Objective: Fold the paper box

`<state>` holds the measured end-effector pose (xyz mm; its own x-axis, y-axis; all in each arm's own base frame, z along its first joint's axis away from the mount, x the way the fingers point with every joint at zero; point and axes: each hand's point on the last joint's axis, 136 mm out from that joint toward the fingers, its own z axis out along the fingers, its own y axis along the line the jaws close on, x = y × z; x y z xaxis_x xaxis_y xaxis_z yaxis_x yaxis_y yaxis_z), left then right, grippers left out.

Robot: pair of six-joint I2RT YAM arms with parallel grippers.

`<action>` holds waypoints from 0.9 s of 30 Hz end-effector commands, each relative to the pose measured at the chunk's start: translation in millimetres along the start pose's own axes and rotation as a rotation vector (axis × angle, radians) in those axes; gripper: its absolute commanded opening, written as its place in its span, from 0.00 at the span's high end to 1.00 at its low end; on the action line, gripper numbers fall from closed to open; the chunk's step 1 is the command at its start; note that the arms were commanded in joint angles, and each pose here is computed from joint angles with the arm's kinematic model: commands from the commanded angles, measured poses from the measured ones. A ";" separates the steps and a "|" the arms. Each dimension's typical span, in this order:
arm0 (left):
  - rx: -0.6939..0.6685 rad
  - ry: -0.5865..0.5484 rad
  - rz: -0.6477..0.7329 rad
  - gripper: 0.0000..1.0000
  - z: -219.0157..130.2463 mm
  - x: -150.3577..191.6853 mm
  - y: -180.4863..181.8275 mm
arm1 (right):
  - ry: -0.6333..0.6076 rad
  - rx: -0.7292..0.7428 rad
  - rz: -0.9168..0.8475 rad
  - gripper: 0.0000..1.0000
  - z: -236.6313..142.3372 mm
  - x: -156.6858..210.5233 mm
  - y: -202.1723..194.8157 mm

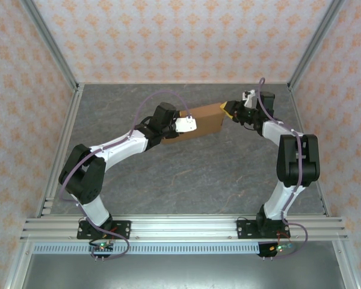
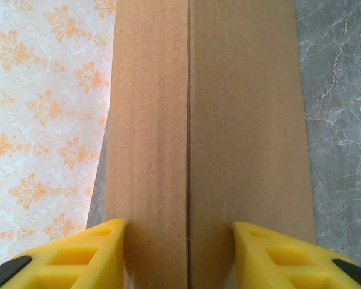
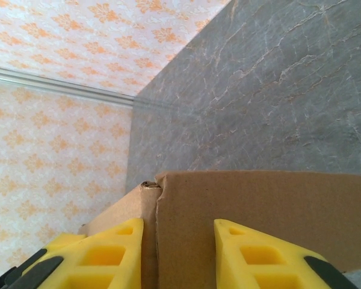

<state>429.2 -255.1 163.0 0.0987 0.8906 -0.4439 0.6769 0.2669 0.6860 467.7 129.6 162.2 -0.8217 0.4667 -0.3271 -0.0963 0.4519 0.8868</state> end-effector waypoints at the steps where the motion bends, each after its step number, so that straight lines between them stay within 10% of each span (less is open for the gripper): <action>1: 0.115 0.086 -0.020 0.55 5.2 26.3 -38.1 | 0.043 0.076 0.144 0.73 9.6 23.1 -47.4; 5: 0.118 0.082 -0.023 0.55 4.4 25.3 -38.0 | 0.028 0.060 0.119 0.73 6.3 14.3 -32.7; 13: 0.131 0.090 -0.006 0.55 3.9 28.2 -42.5 | -0.086 0.067 -0.011 0.42 -19.9 -26.2 29.5; 27: 0.133 0.088 -0.022 0.55 4.3 25.1 -39.4 | 0.030 0.137 -0.040 0.39 2.1 -7.9 9.9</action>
<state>428.5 -254.9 162.3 0.0928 0.8877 -0.4509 0.6779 0.2754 0.6817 473.8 128.9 182.2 -0.8190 0.4614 -0.3411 -0.0474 0.5380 0.8416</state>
